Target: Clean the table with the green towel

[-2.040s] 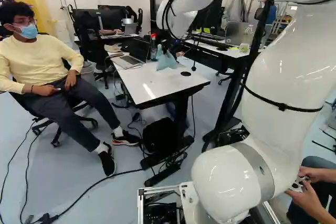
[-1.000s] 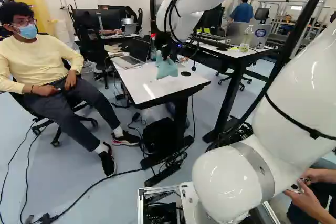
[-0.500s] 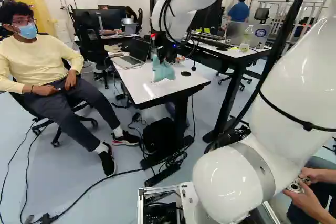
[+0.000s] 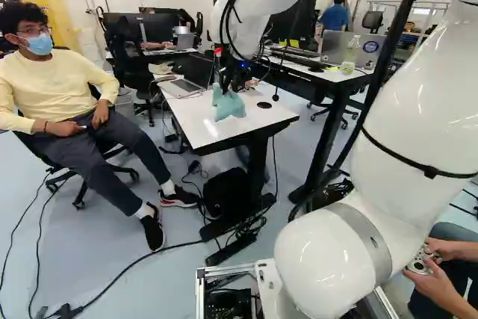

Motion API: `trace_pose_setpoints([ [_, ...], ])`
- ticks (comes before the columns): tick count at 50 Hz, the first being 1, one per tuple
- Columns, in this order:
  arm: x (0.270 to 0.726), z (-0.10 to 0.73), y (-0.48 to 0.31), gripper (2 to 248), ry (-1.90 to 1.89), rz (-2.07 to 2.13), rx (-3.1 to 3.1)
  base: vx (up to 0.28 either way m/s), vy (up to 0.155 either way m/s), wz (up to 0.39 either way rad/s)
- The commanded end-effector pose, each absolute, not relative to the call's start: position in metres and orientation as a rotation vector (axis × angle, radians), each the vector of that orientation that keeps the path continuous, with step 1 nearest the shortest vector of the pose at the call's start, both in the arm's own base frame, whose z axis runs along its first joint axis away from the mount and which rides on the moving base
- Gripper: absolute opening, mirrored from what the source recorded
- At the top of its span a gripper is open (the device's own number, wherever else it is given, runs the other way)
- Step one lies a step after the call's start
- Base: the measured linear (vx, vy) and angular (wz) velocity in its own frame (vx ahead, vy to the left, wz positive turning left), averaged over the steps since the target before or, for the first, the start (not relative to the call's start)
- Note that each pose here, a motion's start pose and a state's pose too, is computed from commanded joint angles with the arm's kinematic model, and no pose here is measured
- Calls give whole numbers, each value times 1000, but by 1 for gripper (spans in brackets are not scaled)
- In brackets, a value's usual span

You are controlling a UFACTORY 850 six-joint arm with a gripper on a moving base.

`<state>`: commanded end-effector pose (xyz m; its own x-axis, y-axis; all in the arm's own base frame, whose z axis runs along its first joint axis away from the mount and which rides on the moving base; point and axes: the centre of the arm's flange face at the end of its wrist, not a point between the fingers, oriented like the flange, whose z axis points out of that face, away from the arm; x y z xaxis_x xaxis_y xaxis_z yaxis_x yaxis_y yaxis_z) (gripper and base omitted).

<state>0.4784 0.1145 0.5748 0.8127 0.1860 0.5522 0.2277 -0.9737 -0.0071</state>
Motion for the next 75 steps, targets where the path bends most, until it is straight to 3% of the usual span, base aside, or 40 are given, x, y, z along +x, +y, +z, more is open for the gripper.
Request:
trace_pose_setpoints([
  [75,576,569,172,50,-386,-947,-2858,0,0,0],
])
